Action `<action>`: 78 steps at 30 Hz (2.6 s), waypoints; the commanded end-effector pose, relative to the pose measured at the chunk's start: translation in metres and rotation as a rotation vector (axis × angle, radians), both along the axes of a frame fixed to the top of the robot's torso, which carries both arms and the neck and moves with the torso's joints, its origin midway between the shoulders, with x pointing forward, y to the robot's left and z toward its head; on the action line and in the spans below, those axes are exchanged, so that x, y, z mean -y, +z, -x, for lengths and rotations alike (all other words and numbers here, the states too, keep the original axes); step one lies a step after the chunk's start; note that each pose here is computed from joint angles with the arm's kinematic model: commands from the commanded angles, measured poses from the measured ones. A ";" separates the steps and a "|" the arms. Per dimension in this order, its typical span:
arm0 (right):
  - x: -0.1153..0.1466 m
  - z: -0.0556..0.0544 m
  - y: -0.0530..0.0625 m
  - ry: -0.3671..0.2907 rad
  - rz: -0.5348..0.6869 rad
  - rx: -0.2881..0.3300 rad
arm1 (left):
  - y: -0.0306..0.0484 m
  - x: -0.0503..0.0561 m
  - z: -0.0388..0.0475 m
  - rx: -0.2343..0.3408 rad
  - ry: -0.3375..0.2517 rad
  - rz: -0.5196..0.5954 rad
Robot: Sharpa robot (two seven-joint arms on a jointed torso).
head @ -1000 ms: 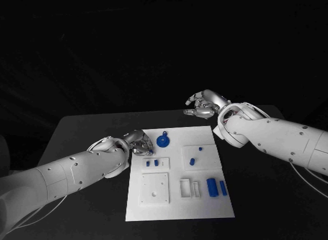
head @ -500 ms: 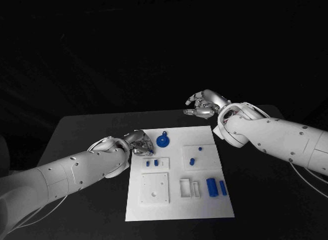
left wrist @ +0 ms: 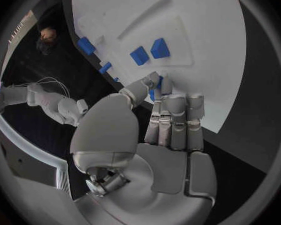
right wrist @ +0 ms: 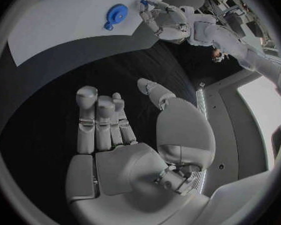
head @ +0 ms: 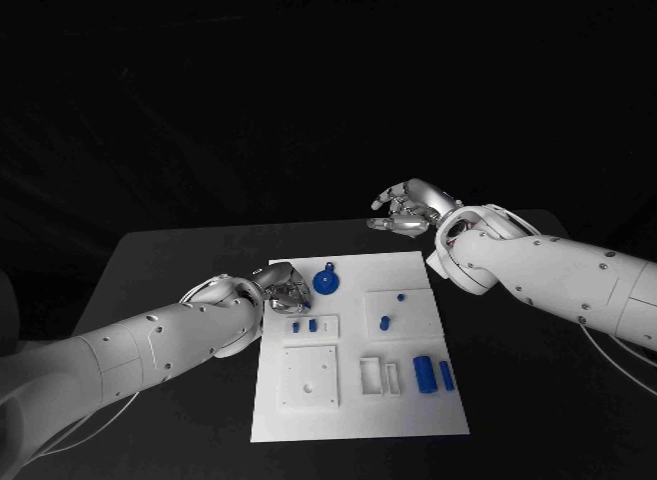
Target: Assemble the parts on the task board
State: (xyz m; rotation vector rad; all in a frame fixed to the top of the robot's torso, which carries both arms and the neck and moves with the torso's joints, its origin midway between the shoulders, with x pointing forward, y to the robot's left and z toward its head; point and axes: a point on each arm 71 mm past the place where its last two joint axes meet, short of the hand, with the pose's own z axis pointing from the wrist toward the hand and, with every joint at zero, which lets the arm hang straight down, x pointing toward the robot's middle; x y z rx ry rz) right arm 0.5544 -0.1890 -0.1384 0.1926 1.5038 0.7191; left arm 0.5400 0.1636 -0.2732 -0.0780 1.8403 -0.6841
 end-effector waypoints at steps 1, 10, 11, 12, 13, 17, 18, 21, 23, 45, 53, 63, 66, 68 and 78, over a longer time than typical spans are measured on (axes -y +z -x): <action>-0.001 0.000 0.000 0.013 0.005 -0.004 | -0.0051 0.003 0.0025 -0.022 -0.007 -0.016; -0.001 0.000 0.000 0.012 0.006 -0.004 | -0.0077 0.007 0.0047 0.036 -0.061 -0.160; -0.001 0.000 0.000 0.012 0.006 -0.004 | -0.0081 0.007 0.0049 0.045 -0.064 -0.175; -0.001 0.000 -0.001 0.012 0.006 -0.004 | -0.0084 0.007 0.0052 0.055 -0.069 -0.190; -0.001 0.000 -0.001 0.012 0.006 -0.004 | -0.0087 0.007 0.0054 0.067 -0.075 -0.207; 0.000 0.000 -0.001 0.012 0.006 -0.005 | -0.0097 0.007 0.0066 0.101 -0.095 -0.252; 0.000 0.000 -0.001 0.011 0.006 -0.005 | -0.0103 0.007 0.0072 0.107 -0.100 -0.260; 0.001 0.000 -0.001 0.010 0.007 -0.005 | -0.0109 0.007 0.0083 0.125 -0.108 -0.275; 0.001 0.000 -0.001 0.010 0.006 -0.004 | -0.0108 0.007 0.0087 0.129 -0.109 -0.273; 0.002 0.000 -0.001 0.008 0.006 -0.006 | -0.0101 -0.003 0.0064 0.102 -0.072 -0.192; 0.004 0.000 -0.001 0.004 0.008 -0.010 | -0.0109 -0.014 0.0039 0.097 -0.048 -0.206; 0.007 0.004 -0.010 0.109 0.018 -0.117 | 0.0002 -0.043 -0.0023 0.005 0.075 0.032; 0.009 0.009 -0.015 0.146 0.052 -0.136 | 0.0142 -0.058 -0.0075 -0.036 0.163 0.180; 0.015 0.011 -0.019 0.150 0.085 -0.146 | 0.0262 -0.063 -0.0106 -0.019 0.173 0.237; 0.036 0.020 -0.045 0.155 0.389 -0.092 | 0.0572 -0.065 0.0010 -0.124 0.126 0.699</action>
